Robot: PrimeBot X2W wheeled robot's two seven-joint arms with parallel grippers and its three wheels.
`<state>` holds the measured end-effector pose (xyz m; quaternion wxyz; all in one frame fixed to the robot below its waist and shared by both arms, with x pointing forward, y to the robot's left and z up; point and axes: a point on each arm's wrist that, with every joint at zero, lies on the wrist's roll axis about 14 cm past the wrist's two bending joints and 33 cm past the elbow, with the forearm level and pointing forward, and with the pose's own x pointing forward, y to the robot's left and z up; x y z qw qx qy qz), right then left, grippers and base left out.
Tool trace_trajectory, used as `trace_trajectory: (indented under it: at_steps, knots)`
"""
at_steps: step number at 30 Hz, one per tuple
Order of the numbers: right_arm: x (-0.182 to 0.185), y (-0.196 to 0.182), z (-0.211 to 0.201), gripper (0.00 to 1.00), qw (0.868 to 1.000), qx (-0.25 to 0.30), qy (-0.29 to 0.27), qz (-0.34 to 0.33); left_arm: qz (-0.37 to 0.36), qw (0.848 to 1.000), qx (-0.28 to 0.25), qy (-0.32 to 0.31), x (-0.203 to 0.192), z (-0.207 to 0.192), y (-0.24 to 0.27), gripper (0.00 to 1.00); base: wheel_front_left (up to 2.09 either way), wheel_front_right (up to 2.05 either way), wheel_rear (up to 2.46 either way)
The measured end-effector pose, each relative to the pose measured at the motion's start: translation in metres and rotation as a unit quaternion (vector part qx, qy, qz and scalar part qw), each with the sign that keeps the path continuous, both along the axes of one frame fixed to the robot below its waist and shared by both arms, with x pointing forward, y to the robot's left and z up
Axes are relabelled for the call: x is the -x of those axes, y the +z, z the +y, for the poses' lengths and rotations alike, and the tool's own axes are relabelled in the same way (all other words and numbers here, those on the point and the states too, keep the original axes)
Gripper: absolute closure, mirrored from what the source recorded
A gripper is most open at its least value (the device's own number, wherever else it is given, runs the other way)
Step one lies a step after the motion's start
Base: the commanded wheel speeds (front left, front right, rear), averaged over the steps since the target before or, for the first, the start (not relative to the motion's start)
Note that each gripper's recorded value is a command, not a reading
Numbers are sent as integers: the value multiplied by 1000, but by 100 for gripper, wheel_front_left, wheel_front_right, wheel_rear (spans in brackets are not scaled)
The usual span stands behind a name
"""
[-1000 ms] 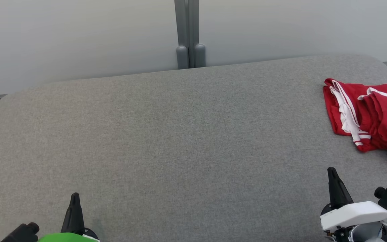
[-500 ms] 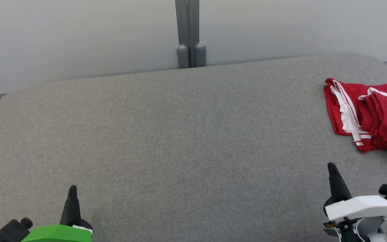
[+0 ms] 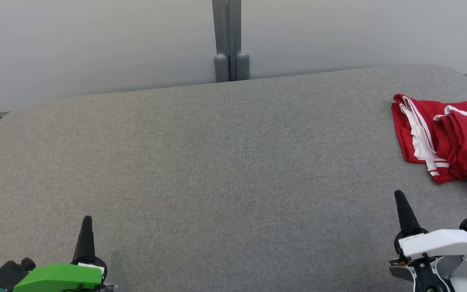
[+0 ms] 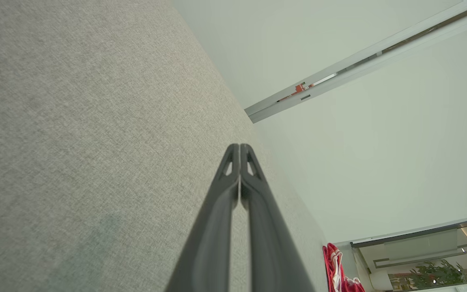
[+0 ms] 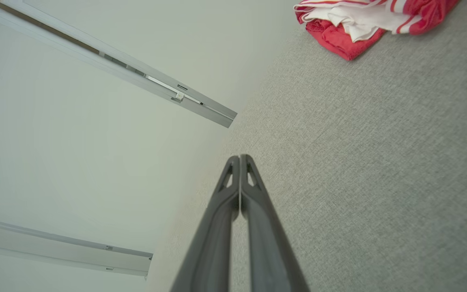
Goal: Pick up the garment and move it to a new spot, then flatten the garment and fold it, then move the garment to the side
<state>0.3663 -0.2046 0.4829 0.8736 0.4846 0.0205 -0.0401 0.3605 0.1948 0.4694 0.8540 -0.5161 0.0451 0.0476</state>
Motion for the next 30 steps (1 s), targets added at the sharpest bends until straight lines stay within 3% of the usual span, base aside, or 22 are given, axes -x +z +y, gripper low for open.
trace_trajectory:
  at_steps: [30]
  knots:
    - [-11, 10, 2, 100, 988, -152, 2, -17, -27, 991, 132, 3, -15, 2, 16, 100, 0, 0, 0]
